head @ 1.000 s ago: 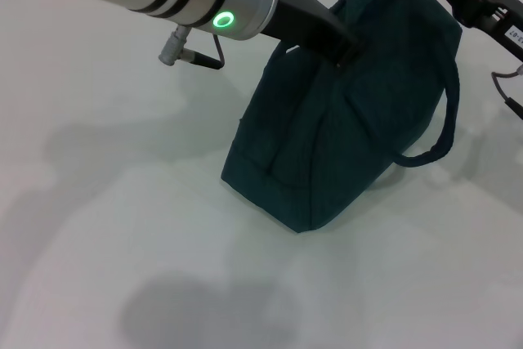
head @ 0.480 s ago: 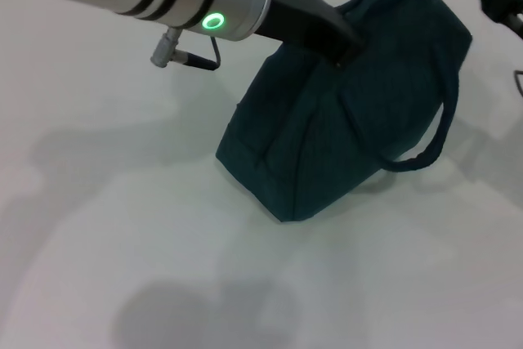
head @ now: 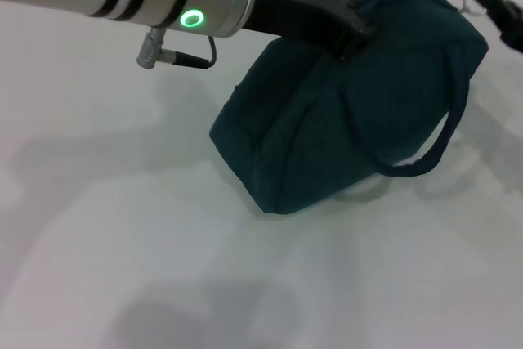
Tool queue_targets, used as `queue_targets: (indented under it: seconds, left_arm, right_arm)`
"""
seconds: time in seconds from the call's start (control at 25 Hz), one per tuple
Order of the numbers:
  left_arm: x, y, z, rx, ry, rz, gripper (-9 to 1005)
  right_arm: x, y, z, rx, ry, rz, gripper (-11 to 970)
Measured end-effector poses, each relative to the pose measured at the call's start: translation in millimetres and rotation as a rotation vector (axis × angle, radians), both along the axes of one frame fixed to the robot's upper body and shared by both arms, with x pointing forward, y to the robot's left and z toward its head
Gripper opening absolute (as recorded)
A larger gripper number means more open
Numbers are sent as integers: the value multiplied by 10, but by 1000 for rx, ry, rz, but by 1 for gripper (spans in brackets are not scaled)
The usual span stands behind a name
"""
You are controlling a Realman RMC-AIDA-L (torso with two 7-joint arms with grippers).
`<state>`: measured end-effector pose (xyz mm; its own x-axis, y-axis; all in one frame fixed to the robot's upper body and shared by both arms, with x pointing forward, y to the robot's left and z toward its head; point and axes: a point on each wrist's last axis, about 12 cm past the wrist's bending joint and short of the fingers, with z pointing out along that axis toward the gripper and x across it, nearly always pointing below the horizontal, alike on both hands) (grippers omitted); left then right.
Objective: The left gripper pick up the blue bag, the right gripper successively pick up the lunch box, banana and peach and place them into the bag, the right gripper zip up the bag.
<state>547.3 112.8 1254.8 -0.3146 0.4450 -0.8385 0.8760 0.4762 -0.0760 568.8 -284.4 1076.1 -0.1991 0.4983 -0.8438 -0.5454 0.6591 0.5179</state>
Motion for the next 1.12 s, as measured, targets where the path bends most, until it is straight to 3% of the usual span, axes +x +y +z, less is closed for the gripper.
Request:
queue_targets:
  seconds: [0.4,0.84,1.12]
  left_arm:
    - [29,60,-34,-36,0,3,84]
    - [242,141,-271,-60,2,85,82]
    - [361,243,-399,-93,31,131,78]
  right_arm:
    - [3,25,-81,-35,49,-2,106]
    - [-255,-168,-56,7,-34,-4,110]
    - [-368,-253,-90,1,-36,-11,261]
